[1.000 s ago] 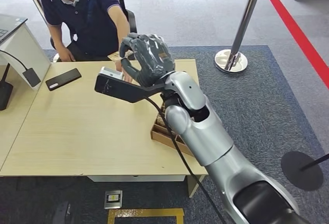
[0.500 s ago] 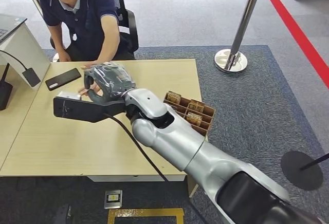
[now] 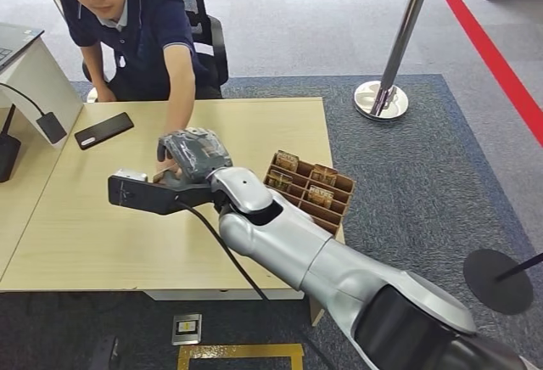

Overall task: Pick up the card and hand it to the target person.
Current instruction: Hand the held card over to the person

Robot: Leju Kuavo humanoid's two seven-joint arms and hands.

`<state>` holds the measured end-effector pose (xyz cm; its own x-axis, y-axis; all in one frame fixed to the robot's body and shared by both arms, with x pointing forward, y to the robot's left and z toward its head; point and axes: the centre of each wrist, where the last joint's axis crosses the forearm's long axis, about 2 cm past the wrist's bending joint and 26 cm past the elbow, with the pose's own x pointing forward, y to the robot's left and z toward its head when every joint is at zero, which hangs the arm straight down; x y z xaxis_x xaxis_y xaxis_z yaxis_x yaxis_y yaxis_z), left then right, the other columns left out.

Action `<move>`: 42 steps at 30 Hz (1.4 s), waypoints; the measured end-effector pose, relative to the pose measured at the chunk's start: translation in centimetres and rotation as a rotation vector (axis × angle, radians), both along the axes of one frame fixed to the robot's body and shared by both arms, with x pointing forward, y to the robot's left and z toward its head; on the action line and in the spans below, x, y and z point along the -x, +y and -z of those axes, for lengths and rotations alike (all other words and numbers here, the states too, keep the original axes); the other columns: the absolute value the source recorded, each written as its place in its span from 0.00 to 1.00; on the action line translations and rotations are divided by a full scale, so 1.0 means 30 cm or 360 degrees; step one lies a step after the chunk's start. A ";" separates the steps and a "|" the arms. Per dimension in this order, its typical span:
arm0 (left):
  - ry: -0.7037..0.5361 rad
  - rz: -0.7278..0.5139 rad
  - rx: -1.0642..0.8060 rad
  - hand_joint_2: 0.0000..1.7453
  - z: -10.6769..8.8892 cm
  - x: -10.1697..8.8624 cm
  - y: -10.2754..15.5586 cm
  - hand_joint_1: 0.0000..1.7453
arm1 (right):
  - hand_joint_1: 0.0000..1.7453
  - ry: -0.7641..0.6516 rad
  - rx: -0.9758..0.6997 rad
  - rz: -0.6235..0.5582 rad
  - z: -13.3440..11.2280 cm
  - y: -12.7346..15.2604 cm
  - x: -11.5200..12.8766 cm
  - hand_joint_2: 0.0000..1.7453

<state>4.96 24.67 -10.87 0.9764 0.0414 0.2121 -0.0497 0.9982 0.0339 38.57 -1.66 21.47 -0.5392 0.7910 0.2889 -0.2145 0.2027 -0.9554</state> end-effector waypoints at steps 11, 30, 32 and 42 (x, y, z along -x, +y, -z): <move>0.0004 -0.0027 -0.0014 0.00 0.001 0.005 0.009 0.00 | 0.00 -0.0097 -0.0429 -0.0151 0.058 -0.044 0.030 1.00; 0.0072 -0.0153 -0.0024 0.00 0.004 0.036 0.002 0.00 | 0.00 -0.0090 -0.1639 0.0516 0.277 -0.639 0.641 0.25; 0.0078 -0.0144 -0.0025 0.00 0.004 0.039 0.001 0.00 | 0.00 -0.0029 -0.1648 0.0645 0.310 -0.700 0.690 0.75; 0.0059 -0.0157 -0.0024 0.00 0.005 0.044 -0.002 0.00 | 0.00 0.0387 -0.1483 0.1511 0.696 -1.004 0.884 1.00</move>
